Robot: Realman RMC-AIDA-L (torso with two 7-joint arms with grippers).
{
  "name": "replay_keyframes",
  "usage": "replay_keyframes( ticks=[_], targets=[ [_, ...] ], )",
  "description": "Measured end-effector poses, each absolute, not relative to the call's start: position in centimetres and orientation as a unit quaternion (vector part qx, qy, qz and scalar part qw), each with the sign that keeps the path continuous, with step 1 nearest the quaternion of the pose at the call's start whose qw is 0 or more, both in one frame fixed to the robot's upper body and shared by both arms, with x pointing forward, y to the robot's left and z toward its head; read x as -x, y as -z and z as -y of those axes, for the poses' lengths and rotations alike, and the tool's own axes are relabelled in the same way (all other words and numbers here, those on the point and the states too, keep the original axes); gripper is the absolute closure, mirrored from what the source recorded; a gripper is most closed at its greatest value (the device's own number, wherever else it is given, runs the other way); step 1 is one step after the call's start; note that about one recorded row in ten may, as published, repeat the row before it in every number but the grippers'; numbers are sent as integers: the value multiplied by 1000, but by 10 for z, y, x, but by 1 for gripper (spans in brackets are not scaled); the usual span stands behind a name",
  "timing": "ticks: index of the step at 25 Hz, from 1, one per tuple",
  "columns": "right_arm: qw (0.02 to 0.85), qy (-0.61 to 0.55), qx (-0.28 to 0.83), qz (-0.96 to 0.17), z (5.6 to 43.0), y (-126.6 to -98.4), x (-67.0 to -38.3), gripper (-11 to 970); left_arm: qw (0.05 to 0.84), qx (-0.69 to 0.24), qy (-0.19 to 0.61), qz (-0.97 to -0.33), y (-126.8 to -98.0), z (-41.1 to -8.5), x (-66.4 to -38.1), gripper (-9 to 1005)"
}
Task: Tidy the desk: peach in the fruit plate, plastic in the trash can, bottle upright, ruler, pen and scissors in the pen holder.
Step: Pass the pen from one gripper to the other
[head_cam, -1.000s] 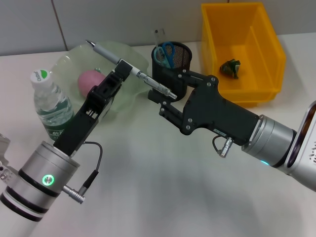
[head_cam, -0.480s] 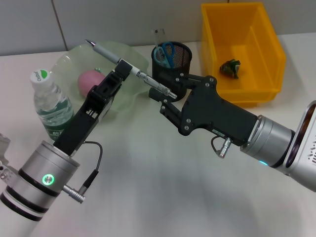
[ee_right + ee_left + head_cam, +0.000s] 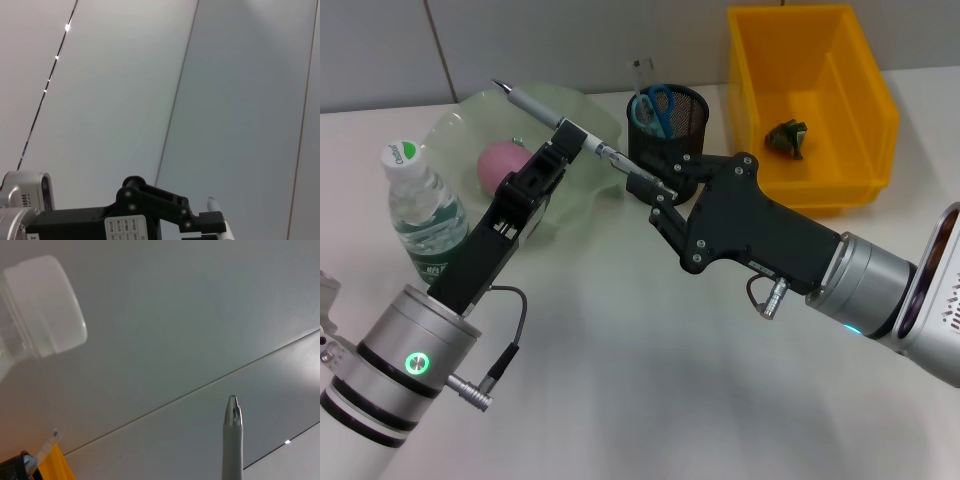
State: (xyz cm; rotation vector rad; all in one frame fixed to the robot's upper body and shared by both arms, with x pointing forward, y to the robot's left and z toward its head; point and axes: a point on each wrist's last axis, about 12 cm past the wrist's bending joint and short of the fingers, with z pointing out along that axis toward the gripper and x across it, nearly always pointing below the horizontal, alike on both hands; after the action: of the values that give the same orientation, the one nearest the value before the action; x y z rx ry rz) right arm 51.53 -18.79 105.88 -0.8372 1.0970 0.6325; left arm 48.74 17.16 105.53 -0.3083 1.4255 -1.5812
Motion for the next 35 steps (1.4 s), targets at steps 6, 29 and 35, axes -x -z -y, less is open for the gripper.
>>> replay_keyframes(
  ticks=[6, 29, 35],
  targets=[
    [726, -287, 379, -497, 188, -1059, -515, 833, 476, 126, 648, -582, -1056, -172, -487, 736],
    [732, -284, 370, -497, 191, -1059, -514, 834, 477, 118, 654, -575, -1058, -171, -486, 427],
    [740, -284, 356, -495, 194, -1060, -512, 833, 488, 109, 658, -563, -1060, -175, -483, 290]
  ],
)
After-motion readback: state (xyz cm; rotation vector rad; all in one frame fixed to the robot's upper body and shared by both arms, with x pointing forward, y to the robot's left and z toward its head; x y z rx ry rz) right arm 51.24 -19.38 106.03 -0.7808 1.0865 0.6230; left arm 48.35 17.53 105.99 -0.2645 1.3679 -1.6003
